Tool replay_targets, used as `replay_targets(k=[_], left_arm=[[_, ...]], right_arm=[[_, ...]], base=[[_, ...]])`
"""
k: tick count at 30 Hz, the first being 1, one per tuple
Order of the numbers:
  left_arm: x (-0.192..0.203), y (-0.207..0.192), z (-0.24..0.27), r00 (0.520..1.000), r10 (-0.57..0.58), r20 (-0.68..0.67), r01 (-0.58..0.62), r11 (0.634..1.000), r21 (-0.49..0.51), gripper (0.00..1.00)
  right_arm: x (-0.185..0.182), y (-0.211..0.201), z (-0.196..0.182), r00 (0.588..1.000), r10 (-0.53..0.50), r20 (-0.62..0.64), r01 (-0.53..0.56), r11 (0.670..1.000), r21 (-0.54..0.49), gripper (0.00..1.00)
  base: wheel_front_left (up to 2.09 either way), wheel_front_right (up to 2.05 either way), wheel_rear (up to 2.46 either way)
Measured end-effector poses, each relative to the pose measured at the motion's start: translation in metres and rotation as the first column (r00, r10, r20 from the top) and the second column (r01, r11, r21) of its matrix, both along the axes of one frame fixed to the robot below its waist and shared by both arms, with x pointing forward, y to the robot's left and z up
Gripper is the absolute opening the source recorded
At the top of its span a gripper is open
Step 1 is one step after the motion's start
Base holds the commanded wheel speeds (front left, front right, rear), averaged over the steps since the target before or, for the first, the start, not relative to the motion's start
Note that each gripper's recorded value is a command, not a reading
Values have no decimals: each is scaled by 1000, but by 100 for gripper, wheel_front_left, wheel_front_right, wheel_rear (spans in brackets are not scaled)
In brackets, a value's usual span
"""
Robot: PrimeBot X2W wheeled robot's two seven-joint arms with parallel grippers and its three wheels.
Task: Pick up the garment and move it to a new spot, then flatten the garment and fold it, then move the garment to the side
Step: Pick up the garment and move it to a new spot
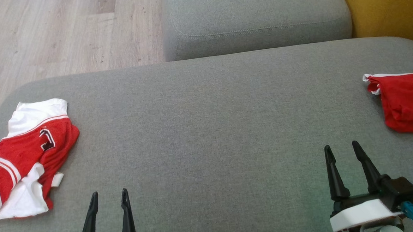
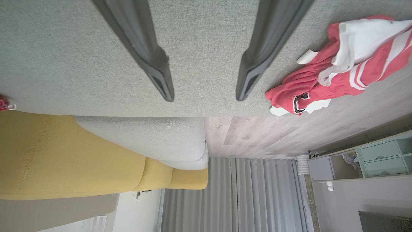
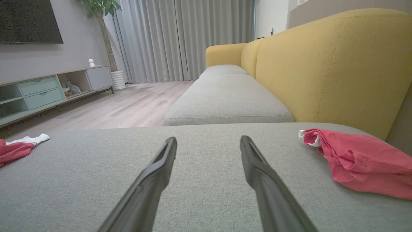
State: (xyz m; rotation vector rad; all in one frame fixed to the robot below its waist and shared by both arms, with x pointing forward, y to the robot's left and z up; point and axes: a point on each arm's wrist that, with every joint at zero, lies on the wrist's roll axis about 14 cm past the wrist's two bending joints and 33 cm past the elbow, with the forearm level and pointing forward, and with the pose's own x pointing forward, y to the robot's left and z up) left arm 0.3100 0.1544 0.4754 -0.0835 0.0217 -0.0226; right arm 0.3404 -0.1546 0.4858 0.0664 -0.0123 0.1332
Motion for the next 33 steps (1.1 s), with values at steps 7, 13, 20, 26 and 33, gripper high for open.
replay_targets(k=[7, 13, 20, 26, 33], left_arm=[[-1, 3, 0, 1000, 9, 2, -9, 1000, 9, 100], [-7, 21, 4, 997, 82, 15, -82, 997, 17, 100], [-38, 63, 4, 969, 248, 18, -248, 968, 39, 100], [-75, 102, 9, 911, 411, 37, -412, 910, 49, 100], [-113, 130, 4, 845, 535, 21, -535, 842, 66, 100]], right_arm=[[0, 6, -4, 1000, 18, -11, -18, 1000, -5, 100], [4, 33, -8, 994, 105, -24, -105, 994, -7, 100], [7, 96, -15, 952, 302, -52, -303, 953, -5, 100], [11, 139, -15, 902, 428, -52, -429, 903, -6, 100], [10, 170, -16, 856, 514, -60, -516, 857, -9, 100]], base=[[0, 0, 0], [0, 0, 0], [0, 0, 0], [0, 0, 0], [0, 0, 0]])
